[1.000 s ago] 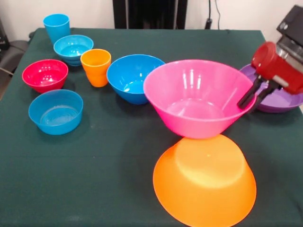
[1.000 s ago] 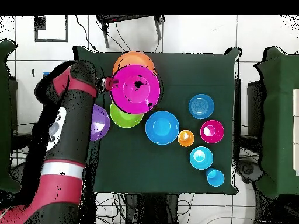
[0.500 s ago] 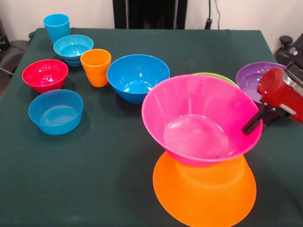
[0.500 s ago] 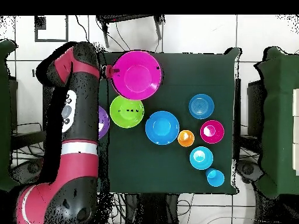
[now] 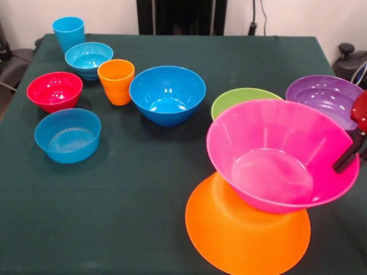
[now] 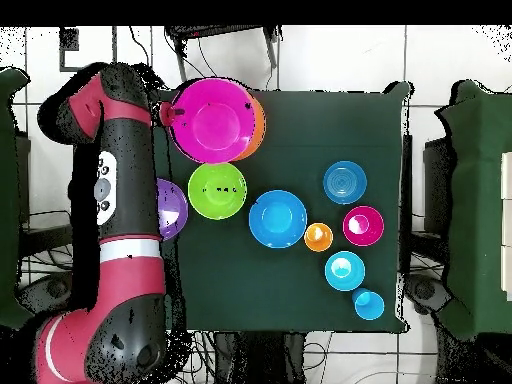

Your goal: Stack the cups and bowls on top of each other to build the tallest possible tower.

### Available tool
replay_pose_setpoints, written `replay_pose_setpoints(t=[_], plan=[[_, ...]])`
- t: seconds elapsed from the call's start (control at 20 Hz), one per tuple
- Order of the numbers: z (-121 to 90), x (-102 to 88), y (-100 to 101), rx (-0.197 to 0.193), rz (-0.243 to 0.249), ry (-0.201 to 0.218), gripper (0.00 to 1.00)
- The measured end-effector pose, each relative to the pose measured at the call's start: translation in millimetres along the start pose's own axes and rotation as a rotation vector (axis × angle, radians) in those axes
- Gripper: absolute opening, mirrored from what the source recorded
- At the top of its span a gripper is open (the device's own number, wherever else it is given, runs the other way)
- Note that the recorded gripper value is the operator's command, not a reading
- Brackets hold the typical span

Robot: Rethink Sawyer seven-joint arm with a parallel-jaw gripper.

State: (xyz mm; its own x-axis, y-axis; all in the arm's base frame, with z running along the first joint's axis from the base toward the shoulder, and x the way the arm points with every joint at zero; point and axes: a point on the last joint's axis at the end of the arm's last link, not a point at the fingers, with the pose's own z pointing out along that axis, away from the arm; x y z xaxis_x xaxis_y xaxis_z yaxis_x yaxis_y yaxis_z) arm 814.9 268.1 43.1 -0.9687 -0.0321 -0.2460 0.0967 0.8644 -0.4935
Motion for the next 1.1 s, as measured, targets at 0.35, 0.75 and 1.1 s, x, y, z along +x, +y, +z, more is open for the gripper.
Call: replay_pose_setpoints(t=[0.35, 0.75, 1.1], plan=[[-7.2, -1.8, 9.5, -0.014, -0.004, -0.015, 0.00], [-5.9, -1.2, 10.5, -0.014, -0.006, -0.014, 0.00], [-4.4, -0.7, 12.0, -0.014, -0.008, -0.015, 0.00]])
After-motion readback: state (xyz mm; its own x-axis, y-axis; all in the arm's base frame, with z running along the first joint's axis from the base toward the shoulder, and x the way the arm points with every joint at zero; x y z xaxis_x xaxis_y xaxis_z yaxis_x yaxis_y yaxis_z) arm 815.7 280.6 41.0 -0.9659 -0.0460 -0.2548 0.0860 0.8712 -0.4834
